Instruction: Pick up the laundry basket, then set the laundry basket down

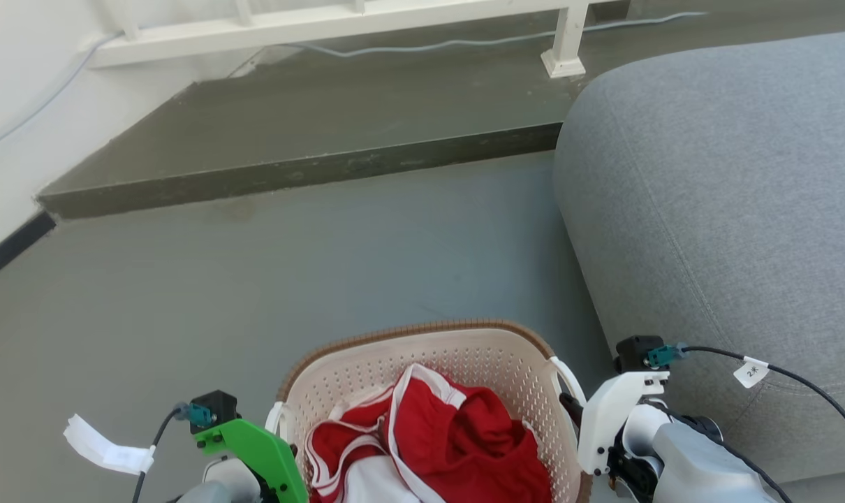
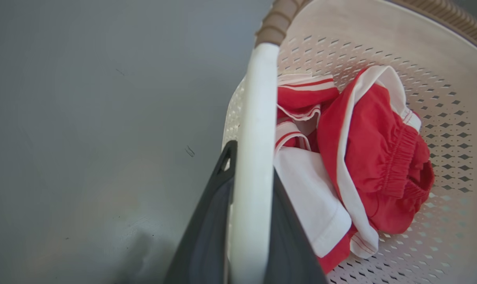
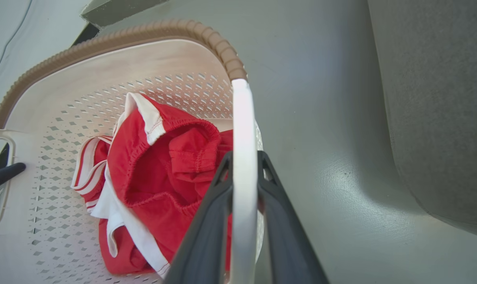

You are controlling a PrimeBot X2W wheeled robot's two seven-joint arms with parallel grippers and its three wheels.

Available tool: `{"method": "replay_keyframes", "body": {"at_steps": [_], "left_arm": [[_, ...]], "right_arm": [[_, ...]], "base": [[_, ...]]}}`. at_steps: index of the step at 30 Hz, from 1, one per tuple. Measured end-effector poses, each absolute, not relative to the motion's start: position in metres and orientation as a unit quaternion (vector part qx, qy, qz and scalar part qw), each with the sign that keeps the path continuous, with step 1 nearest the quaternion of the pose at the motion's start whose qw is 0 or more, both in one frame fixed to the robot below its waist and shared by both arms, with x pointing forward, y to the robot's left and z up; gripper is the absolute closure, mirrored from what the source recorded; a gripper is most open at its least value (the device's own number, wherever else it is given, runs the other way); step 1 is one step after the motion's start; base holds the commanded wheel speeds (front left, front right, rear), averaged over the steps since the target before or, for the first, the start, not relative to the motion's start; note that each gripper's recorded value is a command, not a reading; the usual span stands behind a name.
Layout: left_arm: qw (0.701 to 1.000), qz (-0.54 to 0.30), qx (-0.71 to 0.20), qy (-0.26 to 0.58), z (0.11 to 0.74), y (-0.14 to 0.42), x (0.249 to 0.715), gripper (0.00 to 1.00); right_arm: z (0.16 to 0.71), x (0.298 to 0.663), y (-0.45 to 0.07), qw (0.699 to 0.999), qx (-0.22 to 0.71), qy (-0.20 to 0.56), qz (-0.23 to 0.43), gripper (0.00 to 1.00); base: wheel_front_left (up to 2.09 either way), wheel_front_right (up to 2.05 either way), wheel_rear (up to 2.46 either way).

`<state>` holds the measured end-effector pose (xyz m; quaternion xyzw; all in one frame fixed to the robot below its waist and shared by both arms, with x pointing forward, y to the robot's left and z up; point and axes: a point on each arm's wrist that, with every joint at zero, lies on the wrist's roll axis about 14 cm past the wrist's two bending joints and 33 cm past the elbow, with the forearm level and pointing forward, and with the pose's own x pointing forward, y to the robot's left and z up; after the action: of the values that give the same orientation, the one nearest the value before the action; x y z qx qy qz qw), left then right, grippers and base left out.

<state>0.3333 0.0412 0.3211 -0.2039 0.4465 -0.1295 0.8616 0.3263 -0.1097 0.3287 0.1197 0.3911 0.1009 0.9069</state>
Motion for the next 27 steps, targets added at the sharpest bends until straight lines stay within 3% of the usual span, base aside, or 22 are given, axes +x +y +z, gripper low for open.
{"method": "replay_keyframes", "body": {"at_steps": [27], "left_arm": [[0.852, -0.135, -0.201, 0.465, 0.319, 0.039, 0.318, 1.0]], "right_arm": [[0.327, 0.312, -0.11, 0.898, 0.139, 0.407, 0.093, 1.0]], "base": [[0.0, 0.0, 0.0]]}}
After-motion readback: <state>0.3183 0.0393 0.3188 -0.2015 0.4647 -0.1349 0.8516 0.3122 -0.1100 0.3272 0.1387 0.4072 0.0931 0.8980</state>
